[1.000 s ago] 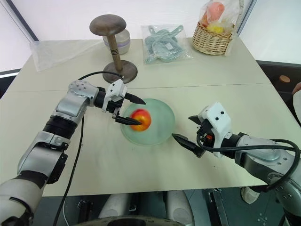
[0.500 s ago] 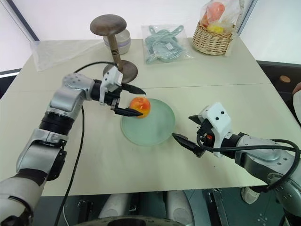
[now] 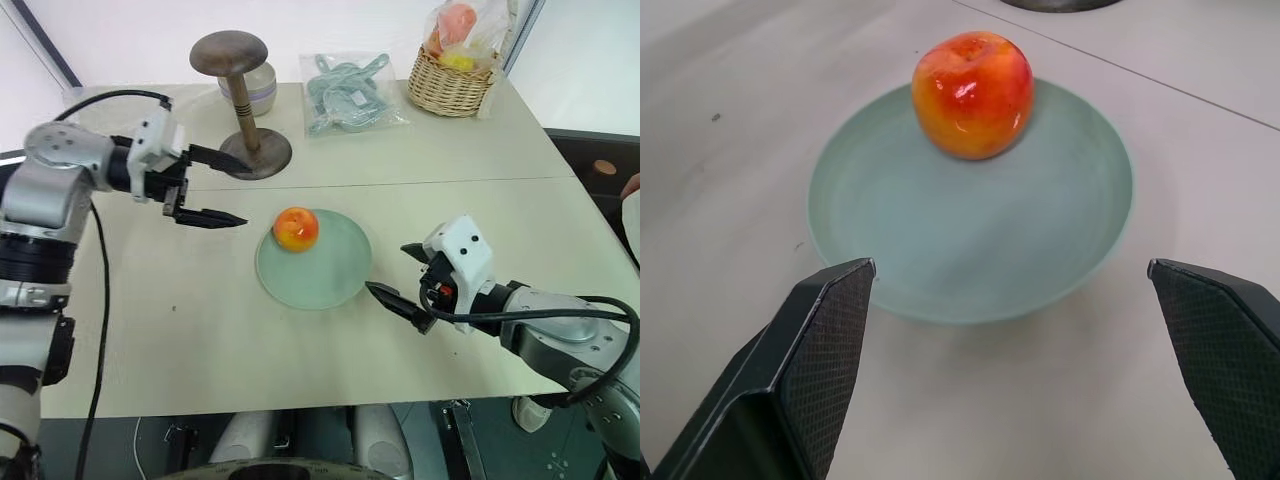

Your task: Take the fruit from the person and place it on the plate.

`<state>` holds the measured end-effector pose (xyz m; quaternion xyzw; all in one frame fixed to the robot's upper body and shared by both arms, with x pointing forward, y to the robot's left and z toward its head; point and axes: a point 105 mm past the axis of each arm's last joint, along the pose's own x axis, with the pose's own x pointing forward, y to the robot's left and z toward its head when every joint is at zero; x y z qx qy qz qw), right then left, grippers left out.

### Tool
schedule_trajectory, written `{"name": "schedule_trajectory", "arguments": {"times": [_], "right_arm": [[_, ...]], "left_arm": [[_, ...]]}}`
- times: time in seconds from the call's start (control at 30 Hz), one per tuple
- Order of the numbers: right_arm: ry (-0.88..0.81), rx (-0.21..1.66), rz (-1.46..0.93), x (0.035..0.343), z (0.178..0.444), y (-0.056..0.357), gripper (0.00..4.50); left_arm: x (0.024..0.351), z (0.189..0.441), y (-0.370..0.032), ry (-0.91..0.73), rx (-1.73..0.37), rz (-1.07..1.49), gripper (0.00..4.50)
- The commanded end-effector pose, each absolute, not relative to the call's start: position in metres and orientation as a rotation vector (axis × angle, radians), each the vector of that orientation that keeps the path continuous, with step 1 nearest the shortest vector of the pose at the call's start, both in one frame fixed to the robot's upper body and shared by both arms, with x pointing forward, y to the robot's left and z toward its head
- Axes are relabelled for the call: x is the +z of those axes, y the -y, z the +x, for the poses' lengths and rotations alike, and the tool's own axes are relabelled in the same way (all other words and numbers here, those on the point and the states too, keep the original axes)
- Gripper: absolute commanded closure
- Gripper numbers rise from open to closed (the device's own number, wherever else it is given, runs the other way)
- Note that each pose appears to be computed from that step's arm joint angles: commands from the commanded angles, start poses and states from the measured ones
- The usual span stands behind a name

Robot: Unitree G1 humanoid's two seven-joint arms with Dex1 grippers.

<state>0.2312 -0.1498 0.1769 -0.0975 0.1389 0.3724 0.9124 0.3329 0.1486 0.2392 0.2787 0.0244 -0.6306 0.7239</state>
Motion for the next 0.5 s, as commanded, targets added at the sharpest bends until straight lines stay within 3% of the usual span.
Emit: {"name": "schedule_trajectory", "arguments": {"times": [0.03, 0.5], "right_arm": [[-0.230, 0.748, -0.243, 0.194, 0.228, 0.156, 0.00], [-0.209, 0.691, -0.264, 0.208, 0.229, 0.172, 0.00]], "left_arm": [[0.251, 0.326, -0.164, -0.032, -1.338, 0.621, 0.05], [0.223, 0.299, -0.180, -0.126, -1.269, 0.554, 0.05]]}}
